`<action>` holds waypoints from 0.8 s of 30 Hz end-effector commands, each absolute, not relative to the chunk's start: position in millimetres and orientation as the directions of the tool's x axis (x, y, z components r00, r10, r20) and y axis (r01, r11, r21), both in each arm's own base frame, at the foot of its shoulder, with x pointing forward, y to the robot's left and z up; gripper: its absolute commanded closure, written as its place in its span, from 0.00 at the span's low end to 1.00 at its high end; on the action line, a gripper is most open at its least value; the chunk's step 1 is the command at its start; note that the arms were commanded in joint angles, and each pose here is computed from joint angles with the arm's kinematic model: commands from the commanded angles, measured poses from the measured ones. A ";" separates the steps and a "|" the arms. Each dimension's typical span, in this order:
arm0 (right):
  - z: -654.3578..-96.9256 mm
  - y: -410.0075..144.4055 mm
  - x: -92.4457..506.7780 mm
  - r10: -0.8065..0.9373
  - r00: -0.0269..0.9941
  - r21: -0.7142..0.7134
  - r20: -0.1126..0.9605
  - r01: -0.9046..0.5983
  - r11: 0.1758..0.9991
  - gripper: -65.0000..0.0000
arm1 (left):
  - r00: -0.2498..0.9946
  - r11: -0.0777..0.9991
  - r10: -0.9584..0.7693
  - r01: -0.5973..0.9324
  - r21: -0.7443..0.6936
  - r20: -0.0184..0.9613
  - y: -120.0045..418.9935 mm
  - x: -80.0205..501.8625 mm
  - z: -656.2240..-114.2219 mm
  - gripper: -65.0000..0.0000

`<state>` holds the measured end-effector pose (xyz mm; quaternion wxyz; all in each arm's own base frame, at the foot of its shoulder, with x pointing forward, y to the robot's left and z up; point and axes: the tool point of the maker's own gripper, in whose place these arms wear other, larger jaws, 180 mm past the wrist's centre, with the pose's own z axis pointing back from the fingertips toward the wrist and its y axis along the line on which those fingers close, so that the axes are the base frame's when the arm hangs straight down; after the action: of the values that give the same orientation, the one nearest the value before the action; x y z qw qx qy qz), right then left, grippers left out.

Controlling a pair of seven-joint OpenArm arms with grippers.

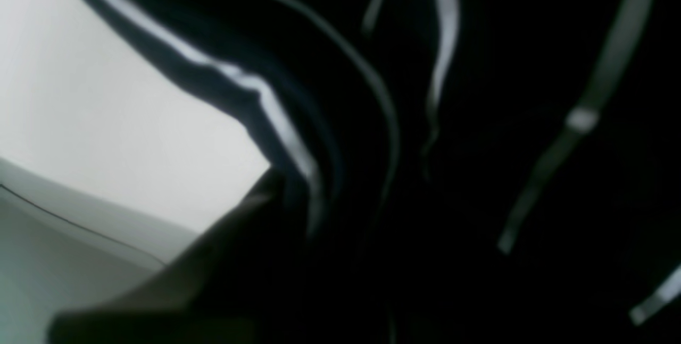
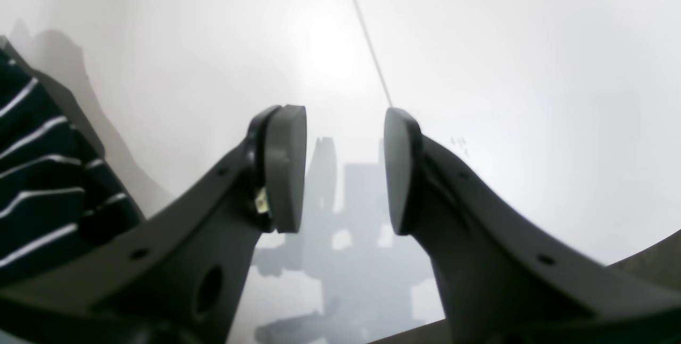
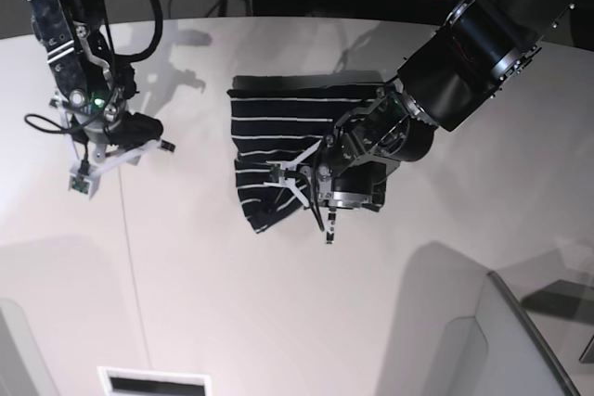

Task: Layout the t-shirt on the table in an organized manner, then fold the t-shirt properly
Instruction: 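Flip the folded shirt over with the left gripper and lay it flat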

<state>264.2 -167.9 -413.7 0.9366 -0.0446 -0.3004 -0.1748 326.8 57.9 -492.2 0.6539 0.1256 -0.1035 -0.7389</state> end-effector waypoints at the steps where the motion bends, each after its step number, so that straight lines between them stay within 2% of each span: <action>1: -403.0 -172.0 274.2 -0.296 0.730 0.025 0.616 0.357 0.934 0.66 | -0.131 -0.119 -0.991 0.953 0.277 0.025 39.5 314.6 -496.7 1.00; 19: -402.5 -172.4 275.3 -0.295 0.727 0.025 0.620 0.358 0.934 0.66 | -0.136 -0.120 -0.990 0.953 0.277 0.038 34.4 311.3 -496.5 1.00; 20: -402.5 -172.4 275.3 -0.295 0.727 0.025 0.620 0.358 0.934 0.66 | -0.141 -0.122 -0.989 0.951 0.284 0.045 31.6 312.3 -494.2 0.97; 22: -402.5 -172.4 275.3 -0.295 0.727 0.025 0.620 0.358 0.934 0.66 | -0.149 -0.126 -0.987 0.946 0.297 0.055 27.4 314.2 -489.9 0.73; 24: -402.5 -172.4 275.3 -0.295 0.727 0.025 0.620 0.358 0.934 0.66 | -0.158 -0.130 -0.985 0.941 0.312 0.065 22.7 316.3 -484.8 0.56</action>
<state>265.1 -168.0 -413.2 0.9362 -0.0446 -0.3015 -0.1751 324.9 36.4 -484.0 0.6465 0.1121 -0.1343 -0.7426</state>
